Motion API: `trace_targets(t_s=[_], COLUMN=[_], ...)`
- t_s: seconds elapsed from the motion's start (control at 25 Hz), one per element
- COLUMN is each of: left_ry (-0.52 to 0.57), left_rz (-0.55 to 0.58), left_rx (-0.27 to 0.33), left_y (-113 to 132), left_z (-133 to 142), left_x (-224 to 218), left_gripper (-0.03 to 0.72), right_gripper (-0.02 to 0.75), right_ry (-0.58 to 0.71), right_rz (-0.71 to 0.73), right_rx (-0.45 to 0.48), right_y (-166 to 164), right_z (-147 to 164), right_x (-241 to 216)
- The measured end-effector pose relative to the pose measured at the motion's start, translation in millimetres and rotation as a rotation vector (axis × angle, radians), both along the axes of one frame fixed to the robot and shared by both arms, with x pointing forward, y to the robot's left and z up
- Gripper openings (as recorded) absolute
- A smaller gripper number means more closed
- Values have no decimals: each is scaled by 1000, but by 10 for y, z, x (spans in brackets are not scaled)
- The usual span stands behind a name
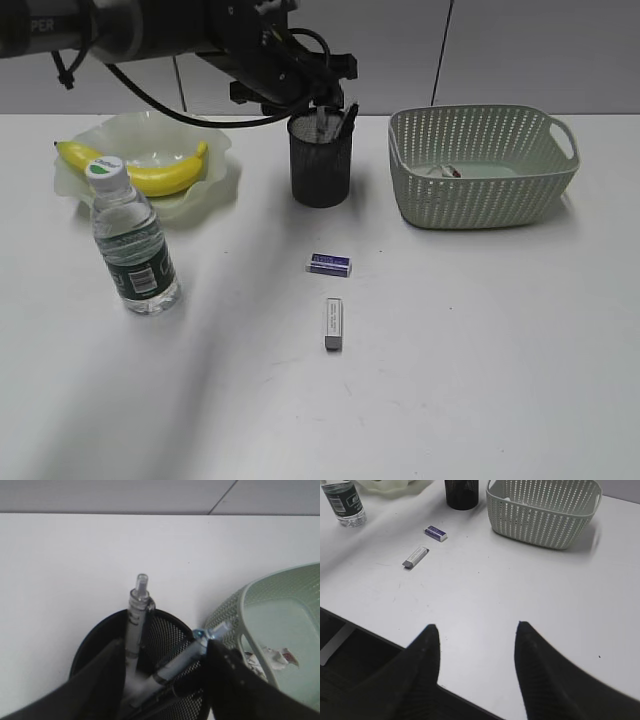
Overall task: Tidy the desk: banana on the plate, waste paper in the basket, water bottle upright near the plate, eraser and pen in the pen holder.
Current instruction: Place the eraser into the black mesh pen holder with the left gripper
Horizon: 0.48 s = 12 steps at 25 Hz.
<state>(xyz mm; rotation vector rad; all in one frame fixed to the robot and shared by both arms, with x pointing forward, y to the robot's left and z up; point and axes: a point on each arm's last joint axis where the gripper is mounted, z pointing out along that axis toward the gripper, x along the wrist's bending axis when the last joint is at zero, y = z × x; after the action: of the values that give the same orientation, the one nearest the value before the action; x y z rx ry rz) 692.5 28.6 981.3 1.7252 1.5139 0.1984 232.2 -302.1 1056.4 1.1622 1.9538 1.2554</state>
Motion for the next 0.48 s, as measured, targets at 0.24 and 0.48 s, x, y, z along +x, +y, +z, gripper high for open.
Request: trace_targets(t_s=[0.24,0.48], left_ry=[-19,-28], left_rz=[-15,-63], left_rx=[19,96], left_y=[38,271], left_z=[213,1063], left_x=[-56,-434], left_gripper=[443,437], right_gripper=[391,391], right_ry=[0,0], right_rz=[0,0], right_rx=[0,0], right_y=[0,0], right_z=[0,0], right_x=[0,0])
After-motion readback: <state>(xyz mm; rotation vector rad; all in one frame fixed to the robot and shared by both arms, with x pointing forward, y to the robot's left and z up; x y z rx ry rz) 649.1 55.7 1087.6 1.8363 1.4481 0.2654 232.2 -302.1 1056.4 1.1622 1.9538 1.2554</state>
